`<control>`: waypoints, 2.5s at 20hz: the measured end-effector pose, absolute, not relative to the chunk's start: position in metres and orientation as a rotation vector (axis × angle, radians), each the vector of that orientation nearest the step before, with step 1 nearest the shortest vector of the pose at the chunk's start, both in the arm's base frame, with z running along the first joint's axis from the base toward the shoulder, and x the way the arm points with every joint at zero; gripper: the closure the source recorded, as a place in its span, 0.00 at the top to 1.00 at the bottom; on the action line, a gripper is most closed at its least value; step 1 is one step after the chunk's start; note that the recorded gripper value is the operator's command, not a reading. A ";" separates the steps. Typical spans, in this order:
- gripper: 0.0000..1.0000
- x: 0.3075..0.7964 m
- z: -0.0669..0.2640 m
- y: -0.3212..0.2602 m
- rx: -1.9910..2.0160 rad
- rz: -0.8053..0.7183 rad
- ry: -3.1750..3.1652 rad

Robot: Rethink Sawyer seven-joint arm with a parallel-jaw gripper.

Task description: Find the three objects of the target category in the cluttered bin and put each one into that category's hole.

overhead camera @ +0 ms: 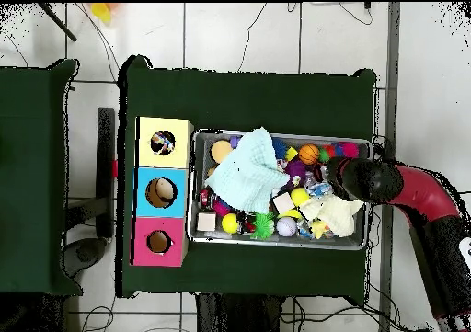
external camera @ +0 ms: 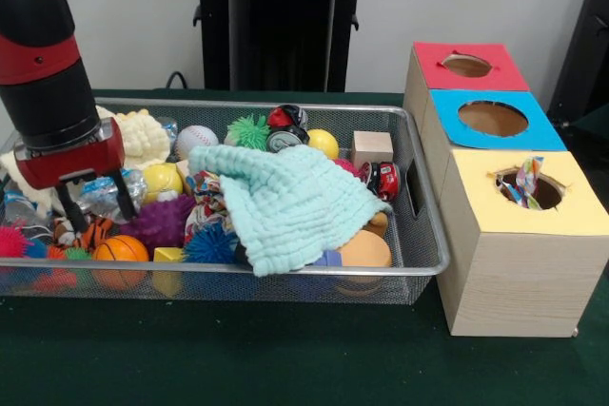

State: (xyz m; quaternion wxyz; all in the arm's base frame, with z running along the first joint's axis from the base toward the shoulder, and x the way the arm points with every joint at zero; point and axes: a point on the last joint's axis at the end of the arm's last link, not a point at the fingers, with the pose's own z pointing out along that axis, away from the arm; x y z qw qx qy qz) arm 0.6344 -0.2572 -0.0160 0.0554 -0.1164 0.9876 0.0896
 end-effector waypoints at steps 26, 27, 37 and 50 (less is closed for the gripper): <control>1.00 0.607 0.027 -0.245 -0.428 0.261 3.019; 1.00 0.607 0.027 -0.245 -0.428 0.261 3.019; 1.00 0.615 0.050 -0.253 -0.398 0.235 3.007; 1.00 0.616 0.072 -0.252 -0.397 0.214 3.003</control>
